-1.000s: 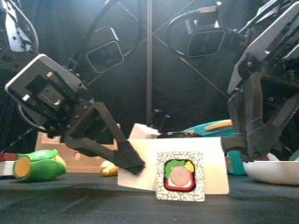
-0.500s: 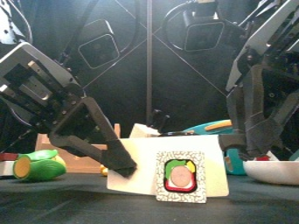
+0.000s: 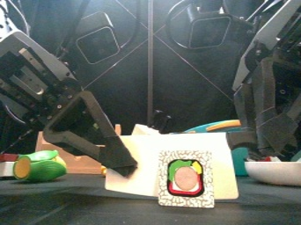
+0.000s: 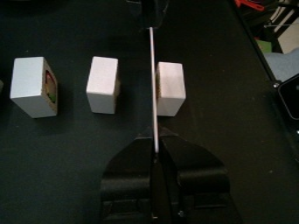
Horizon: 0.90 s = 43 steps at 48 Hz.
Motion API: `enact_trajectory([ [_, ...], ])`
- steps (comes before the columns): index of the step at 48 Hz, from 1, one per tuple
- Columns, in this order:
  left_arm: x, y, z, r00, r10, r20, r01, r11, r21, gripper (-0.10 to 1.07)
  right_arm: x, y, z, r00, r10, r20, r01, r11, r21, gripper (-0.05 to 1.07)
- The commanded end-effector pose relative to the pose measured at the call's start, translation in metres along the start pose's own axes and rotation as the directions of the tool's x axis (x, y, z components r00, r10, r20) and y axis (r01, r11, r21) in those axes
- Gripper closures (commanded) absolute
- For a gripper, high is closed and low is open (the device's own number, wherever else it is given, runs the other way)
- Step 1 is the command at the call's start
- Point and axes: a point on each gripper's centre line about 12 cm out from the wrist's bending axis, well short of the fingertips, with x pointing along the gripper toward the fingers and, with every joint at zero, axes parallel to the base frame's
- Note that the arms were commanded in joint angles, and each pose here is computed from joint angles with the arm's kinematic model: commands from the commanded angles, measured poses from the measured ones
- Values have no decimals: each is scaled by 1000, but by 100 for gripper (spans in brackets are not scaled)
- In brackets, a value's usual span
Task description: Cut sushi piece
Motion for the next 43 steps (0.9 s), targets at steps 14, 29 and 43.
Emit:
enact_trajectory([
  [14,-13,-2,24,998,-19,63,18,1000,6,55,-15,12,9,999,32,36,-31,999,-14,55],
  [29,-20,-2,33,996,-26,90,25,1000,9,55,-18,12,10,999,31,40,-30,999,-15,55],
  [43,-20,-2,34,995,-26,94,25,1000,8,54,-19,13,13,998,32,46,-31,999,-22,55],
])
